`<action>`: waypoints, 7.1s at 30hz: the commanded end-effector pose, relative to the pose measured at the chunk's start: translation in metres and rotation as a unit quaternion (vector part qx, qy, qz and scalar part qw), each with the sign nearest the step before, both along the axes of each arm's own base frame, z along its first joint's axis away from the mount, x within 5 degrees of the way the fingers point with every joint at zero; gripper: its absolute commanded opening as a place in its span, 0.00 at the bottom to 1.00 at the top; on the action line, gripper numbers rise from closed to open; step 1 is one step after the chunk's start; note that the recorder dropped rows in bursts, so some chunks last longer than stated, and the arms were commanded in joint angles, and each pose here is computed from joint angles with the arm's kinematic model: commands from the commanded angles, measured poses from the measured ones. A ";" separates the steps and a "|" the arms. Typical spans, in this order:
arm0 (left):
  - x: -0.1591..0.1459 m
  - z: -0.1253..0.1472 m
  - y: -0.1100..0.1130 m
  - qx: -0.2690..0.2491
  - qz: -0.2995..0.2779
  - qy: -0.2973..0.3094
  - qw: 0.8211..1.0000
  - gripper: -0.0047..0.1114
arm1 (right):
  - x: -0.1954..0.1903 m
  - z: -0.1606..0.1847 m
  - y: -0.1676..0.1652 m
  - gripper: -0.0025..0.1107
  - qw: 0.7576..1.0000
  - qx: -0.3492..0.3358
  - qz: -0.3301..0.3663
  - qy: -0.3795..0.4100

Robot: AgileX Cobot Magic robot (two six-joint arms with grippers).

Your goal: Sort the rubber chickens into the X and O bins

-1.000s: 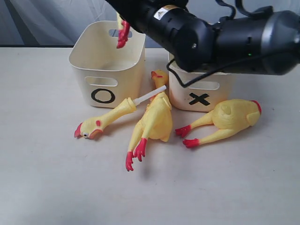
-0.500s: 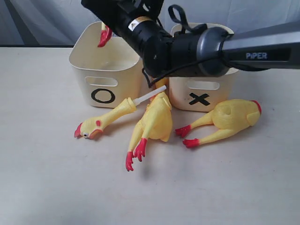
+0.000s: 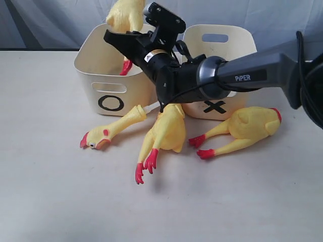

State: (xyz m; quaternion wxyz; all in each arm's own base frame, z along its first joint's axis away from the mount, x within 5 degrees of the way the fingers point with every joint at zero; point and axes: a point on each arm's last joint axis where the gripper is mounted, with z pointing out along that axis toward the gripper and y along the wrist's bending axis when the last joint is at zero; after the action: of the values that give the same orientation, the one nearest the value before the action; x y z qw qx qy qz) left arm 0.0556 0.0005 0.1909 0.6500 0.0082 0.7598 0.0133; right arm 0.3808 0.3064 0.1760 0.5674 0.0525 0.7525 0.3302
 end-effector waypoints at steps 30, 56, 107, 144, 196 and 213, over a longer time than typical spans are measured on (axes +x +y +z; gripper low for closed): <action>0.000 0.001 0.000 -0.005 -0.001 -0.005 1.000 0.04 | -0.057 0.087 -0.028 0.32 0.927 -0.278 0.214 0.131; 0.000 0.001 0.000 -0.005 -0.001 -0.005 1.000 0.04 | -0.126 0.080 -0.035 0.49 0.625 -0.573 0.530 0.004; 0.000 0.001 0.000 -0.005 -0.001 -0.005 1.000 0.04 | -0.091 -0.056 0.018 0.01 0.469 -0.702 0.517 -0.141; 0.000 0.001 0.000 -0.005 -0.001 -0.005 1.000 0.04 | -0.100 -0.056 0.064 0.43 0.465 -0.691 0.533 -0.147; 0.000 0.001 0.000 -0.005 -0.001 -0.005 1.000 0.04 | -0.179 0.185 -0.003 0.01 0.670 -0.515 0.516 -0.140; 0.000 0.001 0.000 -0.005 -0.001 -0.005 1.000 0.04 | -0.143 0.287 -0.101 0.01 0.855 -0.382 0.275 -0.218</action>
State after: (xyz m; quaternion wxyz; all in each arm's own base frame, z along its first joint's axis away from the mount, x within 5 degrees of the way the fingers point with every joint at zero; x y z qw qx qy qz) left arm 0.0556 0.0005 0.1909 0.6500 0.0082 0.7598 0.0133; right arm 0.2205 0.2099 0.4613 0.5558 -0.5032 0.6466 0.1405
